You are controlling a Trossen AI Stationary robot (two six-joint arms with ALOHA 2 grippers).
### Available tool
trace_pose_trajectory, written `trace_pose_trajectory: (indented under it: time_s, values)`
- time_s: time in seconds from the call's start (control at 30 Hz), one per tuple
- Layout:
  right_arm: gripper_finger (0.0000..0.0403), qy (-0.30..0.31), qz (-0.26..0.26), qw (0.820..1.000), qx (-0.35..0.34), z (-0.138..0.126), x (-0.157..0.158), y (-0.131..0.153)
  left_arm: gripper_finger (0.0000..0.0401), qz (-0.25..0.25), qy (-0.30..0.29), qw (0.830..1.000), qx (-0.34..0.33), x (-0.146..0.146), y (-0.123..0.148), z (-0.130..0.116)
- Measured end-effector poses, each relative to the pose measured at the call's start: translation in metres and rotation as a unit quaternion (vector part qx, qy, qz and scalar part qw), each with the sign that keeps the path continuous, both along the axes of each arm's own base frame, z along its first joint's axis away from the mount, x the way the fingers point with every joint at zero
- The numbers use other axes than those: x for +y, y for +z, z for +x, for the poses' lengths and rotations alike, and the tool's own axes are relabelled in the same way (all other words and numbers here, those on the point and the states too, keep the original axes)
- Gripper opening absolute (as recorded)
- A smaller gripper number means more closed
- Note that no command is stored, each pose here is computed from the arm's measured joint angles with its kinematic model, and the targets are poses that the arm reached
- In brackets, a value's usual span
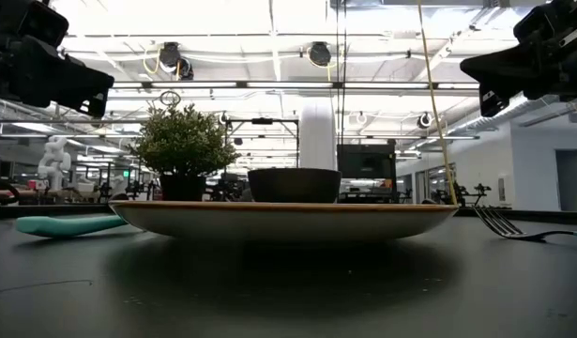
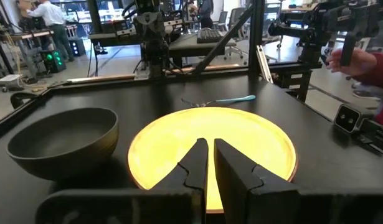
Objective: Set table place
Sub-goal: Put the black bowl on the yellow plate
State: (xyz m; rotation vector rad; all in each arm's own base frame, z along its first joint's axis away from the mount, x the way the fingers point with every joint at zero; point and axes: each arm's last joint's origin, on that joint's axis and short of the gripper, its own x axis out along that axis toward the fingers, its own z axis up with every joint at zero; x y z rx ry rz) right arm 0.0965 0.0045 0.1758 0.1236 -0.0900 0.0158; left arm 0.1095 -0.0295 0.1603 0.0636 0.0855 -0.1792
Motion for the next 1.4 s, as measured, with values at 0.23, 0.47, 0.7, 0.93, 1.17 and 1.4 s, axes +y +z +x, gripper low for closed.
trace_pose_trajectory:
  time_s: [0.23, 0.47, 0.7, 0.93, 1.17, 1.4]
  values:
    - [0.0, 0.0, 0.0, 1.0, 0.0, 0.0, 0.0, 0.0, 0.0031, 0.0, 0.0, 1.0, -0.001, 0.0, 0.0001, 0.0]
    - [0.0, 0.0, 0.0, 1.0, 0.0, 0.0, 0.0, 0.0, 0.0031, -0.05, 0.002, 0.998, -0.024, -0.0001, 0.0062, 0.0004]
    - [0.0, 0.0, 0.0, 1.0, 0.0, 0.0, 0.0, 0.0, 0.0031, -0.051, 0.002, 0.998, -0.03, -0.0001, 0.0075, 0.0004]
    - [0.0, 0.0, 0.0, 1.0, 0.0, 0.0, 0.0, 0.0, 0.0031, -0.064, 0.003, 0.998, -0.028, -0.0001, 0.0075, 0.0004]
    - [0.0, -0.001, -0.009, 1.0, -0.001, 0.0, 0.0, 0.0001, 0.0031, -0.06, 0.002, 0.998, -0.029, -0.0001, 0.0075, 0.0004]
    - [0.0, -0.003, -0.027, 1.0, -0.001, 0.0, 0.0, 0.0001, 0.0031, -0.065, 0.003, 0.997, -0.028, -0.0001, 0.0076, 0.0004]
